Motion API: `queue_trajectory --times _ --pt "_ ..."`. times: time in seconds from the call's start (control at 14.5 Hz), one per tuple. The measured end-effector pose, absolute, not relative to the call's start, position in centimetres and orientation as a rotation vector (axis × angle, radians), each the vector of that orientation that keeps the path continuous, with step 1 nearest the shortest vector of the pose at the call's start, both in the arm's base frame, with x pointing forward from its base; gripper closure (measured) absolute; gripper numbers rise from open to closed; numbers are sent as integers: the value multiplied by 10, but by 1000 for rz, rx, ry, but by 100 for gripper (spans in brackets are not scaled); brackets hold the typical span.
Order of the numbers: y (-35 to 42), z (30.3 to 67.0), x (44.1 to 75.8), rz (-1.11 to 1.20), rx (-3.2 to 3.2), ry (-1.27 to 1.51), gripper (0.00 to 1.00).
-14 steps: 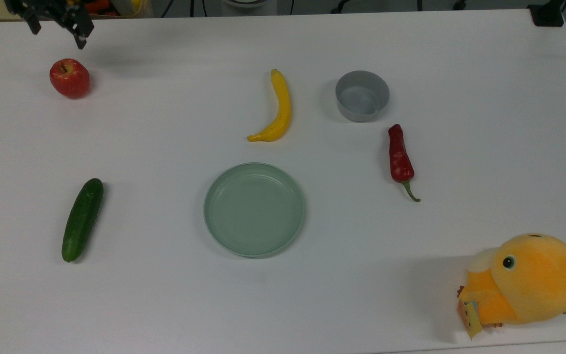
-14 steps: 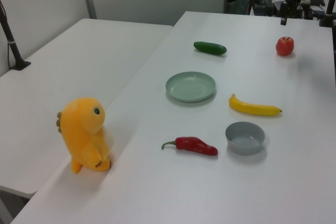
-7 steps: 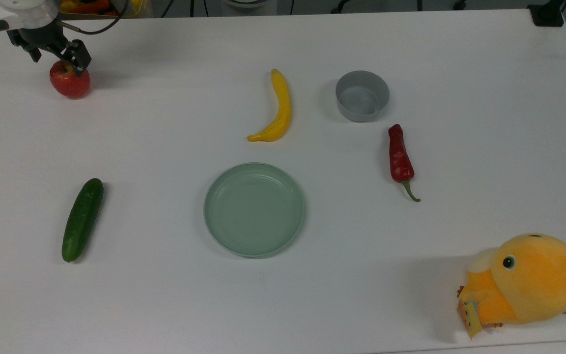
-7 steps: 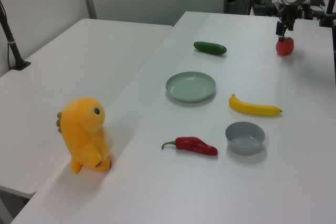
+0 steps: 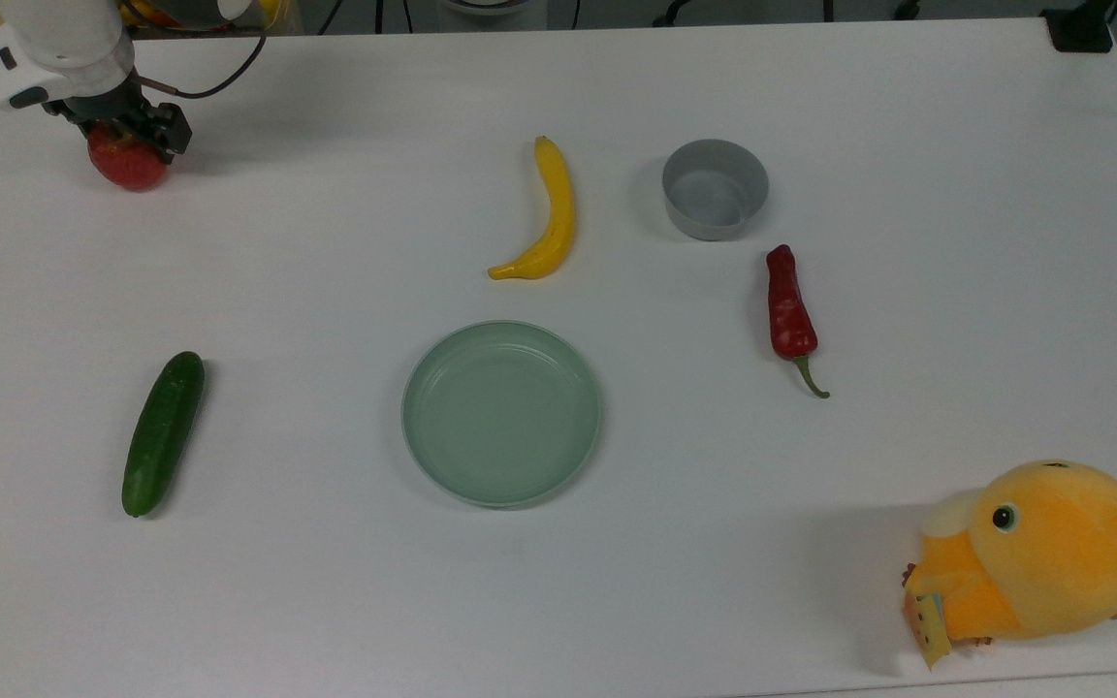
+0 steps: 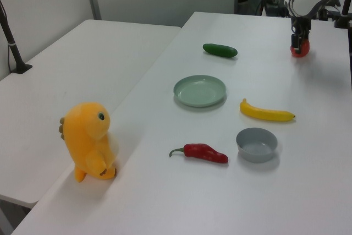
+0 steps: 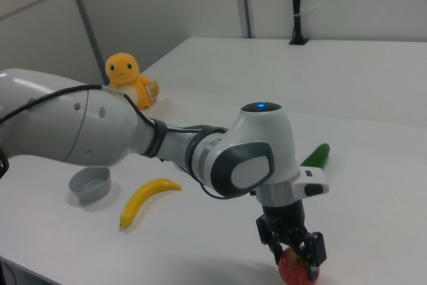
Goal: Put the red apple in the bowl
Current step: 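Lift the red apple and carry it toward the grey bowl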
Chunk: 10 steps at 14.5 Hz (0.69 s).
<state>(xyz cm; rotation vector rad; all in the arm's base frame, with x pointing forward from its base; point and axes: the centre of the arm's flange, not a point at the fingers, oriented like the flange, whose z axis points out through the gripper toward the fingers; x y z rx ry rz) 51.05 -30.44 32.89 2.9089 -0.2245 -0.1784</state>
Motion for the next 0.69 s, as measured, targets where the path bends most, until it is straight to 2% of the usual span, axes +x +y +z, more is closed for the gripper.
queue_trajectory --times 0.07,0.41,0.69 --pt "-305 331 512 -172 2907 -224 19" --pt "-300 337 517 -153 2906 -210 19" --pt "-254 364 544 -52 2908 -150 21"
